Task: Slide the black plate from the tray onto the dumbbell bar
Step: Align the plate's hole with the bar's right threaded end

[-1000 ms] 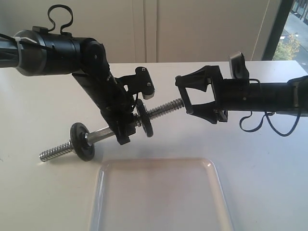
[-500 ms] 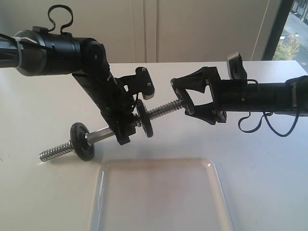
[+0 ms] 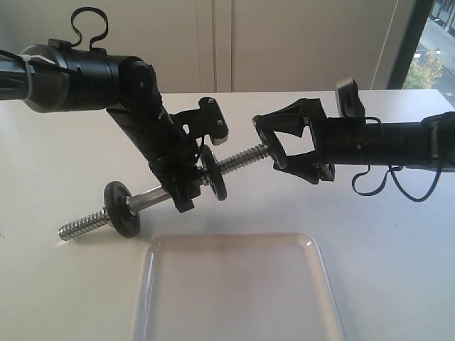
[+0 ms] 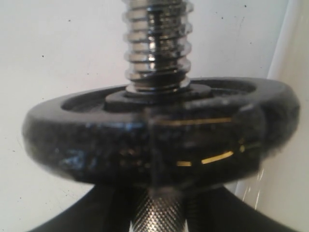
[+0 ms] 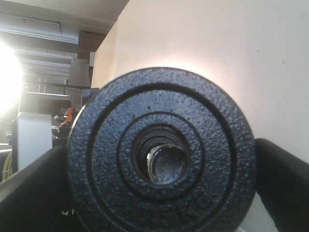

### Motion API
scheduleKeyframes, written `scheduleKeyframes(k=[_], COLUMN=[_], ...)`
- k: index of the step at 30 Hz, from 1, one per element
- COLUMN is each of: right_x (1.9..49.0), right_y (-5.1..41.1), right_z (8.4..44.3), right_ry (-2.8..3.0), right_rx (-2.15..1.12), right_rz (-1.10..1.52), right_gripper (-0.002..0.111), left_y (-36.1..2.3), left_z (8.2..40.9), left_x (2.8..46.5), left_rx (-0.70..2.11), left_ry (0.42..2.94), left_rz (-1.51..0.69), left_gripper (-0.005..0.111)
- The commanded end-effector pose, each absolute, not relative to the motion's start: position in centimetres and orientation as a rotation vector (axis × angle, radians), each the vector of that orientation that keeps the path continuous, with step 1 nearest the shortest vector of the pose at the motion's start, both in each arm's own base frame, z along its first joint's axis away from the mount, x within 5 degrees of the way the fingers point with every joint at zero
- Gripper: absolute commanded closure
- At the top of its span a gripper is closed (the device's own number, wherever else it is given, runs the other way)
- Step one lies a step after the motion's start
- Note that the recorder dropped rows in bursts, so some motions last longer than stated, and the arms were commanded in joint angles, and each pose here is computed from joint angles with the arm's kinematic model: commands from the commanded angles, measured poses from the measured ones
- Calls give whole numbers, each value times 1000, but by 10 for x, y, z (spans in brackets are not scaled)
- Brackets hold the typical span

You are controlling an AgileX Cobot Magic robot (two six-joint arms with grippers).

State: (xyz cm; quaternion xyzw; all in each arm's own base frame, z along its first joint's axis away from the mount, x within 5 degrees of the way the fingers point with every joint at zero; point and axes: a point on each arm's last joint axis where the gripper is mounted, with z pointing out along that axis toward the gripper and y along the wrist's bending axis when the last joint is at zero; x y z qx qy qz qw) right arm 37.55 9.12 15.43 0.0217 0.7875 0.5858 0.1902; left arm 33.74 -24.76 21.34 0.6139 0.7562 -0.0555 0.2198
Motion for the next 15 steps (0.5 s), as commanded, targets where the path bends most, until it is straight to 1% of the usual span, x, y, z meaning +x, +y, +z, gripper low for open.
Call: scheduleKeyframes(k=[1,15], right_x=[375,375], right_y=[96,96], right_z=[171,171], right_ry=[2127,2127], right_rx=[13,13], right_rz=[1726,1726], right_gripper=[108,108], left_y=[-251,-248], left_z=[245,246], left_x=[338,342], left_rx=[1542,1514], left_ry=[2025,2031], left_rz=[-196,-192], left_gripper=[107,107])
